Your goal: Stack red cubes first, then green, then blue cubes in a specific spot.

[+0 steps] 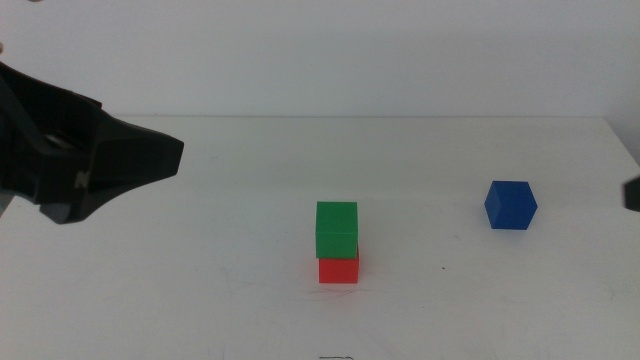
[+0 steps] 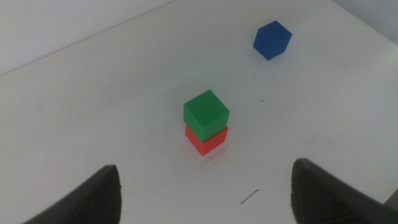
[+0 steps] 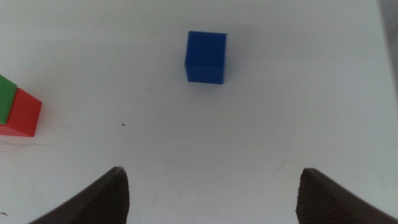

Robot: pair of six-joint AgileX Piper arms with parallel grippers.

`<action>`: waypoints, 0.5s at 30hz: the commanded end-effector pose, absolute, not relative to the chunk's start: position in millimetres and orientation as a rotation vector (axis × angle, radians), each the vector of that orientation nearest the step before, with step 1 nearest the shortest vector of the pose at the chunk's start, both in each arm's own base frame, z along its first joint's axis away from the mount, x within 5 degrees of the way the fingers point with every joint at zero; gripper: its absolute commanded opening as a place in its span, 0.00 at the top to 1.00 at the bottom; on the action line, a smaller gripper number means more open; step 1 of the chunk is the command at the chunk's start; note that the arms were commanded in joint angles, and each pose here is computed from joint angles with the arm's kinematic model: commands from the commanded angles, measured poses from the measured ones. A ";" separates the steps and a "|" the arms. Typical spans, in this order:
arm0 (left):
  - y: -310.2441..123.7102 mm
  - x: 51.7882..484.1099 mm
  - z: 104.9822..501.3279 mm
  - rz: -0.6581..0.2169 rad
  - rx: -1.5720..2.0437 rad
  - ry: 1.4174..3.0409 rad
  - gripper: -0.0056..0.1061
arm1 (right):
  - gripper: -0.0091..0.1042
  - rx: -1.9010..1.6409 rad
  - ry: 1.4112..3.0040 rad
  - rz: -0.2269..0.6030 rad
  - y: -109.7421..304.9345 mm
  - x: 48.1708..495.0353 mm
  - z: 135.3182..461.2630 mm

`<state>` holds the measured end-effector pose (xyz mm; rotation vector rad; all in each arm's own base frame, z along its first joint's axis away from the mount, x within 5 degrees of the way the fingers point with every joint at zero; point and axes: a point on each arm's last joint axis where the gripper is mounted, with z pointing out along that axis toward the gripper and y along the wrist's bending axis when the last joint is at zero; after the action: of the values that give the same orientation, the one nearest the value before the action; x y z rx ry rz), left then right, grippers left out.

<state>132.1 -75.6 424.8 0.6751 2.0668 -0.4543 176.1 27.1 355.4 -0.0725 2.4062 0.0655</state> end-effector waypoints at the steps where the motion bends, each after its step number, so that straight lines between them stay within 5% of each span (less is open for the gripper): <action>1: -76.4 131.2 439.8 -0.481 0.637 1.979 0.11 | 0.14 -0.072 2.362 0.087 31.4 189.7 367.7; 15: -76.4 131.2 439.8 -0.481 0.637 1.979 0.11 | 0.14 -0.048 2.576 0.119 49.1 264.3 337.8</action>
<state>132.1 -75.6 424.8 0.6751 2.0668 -0.4543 254.5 47.0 324.5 -0.0419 2.6318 0.1148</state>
